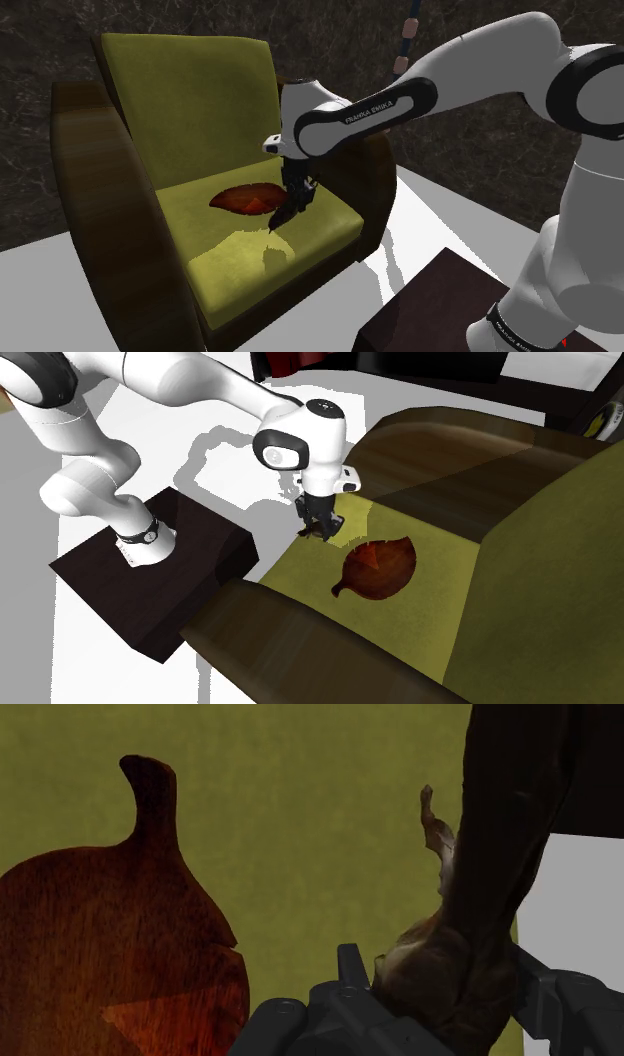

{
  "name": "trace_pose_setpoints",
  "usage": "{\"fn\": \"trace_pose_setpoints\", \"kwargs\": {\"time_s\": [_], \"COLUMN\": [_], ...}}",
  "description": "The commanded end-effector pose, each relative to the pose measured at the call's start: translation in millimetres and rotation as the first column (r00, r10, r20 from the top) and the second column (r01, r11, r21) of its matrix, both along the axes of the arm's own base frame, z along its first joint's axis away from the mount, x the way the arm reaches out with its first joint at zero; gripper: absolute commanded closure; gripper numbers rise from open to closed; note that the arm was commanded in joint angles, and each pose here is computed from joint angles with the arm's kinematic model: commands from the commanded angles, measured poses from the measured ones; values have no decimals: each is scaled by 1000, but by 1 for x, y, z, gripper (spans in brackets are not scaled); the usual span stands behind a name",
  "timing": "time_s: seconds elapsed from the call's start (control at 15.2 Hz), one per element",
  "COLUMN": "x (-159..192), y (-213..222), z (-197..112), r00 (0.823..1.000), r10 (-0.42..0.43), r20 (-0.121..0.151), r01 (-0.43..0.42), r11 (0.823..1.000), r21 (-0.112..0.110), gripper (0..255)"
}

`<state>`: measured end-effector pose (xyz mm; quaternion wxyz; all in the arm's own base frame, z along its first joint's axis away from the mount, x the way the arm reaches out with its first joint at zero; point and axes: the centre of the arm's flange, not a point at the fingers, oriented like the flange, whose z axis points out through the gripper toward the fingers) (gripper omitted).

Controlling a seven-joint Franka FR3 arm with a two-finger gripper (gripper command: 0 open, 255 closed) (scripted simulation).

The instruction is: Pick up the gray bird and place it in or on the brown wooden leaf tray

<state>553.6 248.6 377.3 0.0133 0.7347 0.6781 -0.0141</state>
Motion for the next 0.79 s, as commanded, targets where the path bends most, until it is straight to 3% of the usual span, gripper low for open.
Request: {"fn": "trace_pose_setpoints", "kwargs": {"time_s": [0.0, 0.33, 0.73], "x": [-1, -1, 78], "y": [1, 1, 12], "z": [11, 35, 39], "r00": [1000, 1000, 1000], "r10": [0, 0, 0], "r20": [0, 0, 0], "r01": [0, 0, 0], "r11": [1000, 1000, 1000], "r21": [0, 0, 0], "gripper": [255, 255, 255]}}
